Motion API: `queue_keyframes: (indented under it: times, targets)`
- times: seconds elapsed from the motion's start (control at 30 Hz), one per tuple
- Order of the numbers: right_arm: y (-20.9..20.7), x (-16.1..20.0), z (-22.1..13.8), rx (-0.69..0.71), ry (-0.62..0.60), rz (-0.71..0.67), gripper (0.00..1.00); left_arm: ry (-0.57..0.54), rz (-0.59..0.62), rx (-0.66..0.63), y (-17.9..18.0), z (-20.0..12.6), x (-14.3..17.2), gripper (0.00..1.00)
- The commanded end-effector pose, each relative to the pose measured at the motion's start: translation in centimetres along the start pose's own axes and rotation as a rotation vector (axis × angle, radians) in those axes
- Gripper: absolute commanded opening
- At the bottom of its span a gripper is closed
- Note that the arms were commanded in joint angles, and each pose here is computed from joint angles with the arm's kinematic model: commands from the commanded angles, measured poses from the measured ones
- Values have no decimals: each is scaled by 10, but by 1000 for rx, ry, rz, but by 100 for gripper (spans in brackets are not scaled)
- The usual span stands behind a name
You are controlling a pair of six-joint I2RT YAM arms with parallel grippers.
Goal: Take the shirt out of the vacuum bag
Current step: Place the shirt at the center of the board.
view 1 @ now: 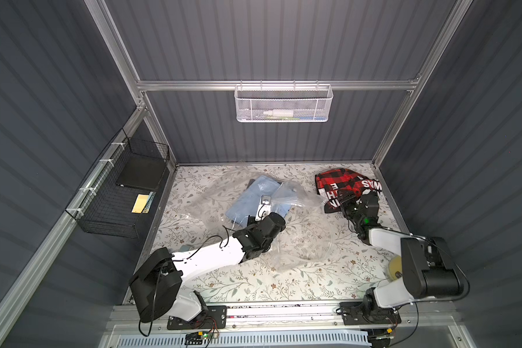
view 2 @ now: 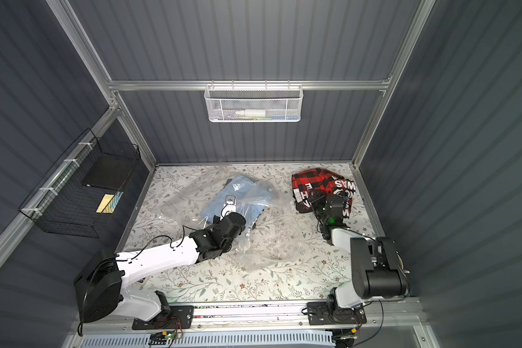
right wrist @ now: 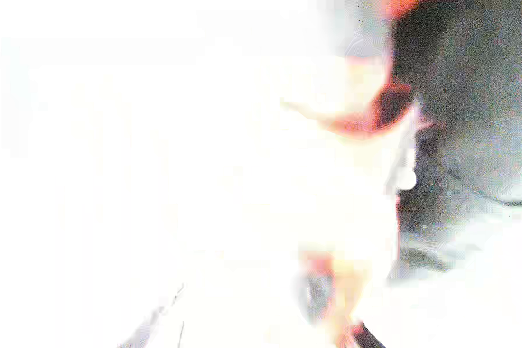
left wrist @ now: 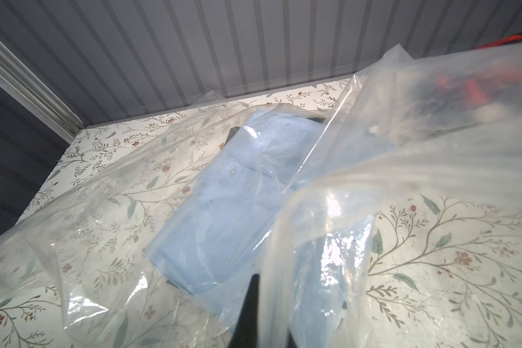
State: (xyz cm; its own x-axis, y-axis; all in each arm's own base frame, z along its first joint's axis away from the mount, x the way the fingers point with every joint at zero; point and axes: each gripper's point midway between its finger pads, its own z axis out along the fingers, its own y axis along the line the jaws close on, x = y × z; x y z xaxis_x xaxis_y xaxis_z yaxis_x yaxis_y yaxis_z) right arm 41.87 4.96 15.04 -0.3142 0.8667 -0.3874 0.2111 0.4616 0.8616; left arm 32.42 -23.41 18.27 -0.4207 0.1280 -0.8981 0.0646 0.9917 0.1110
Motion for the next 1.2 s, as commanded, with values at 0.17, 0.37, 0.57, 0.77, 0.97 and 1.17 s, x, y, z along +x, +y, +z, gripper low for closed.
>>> queue_keyframes:
  times: [0.17, 0.37, 0.57, 0.77, 0.97, 1.17]
  targets:
    - [2, 0, -46, 71, -10, -71, 74, -12, 15, 5, -3, 0, -13, 0]
    - [48, -24, -43, 10, -50, -94, 75, -12, 12, 16, -7, 0, -16, 0]
    - [96, -69, -3, -43, -111, -159, 77, -6, -9, 19, -5, -2, -16, 0]
    - [17, -89, 59, 173, -153, -145, 76, -6, -19, 15, 2, -7, -14, 0]
    - [-64, -56, 87, 281, -42, -64, 73, 0, -11, 10, 5, -8, -11, 0]
    - [-69, -34, 92, 259, 16, -77, 71, 4, -9, 15, 2, -6, -11, 0]
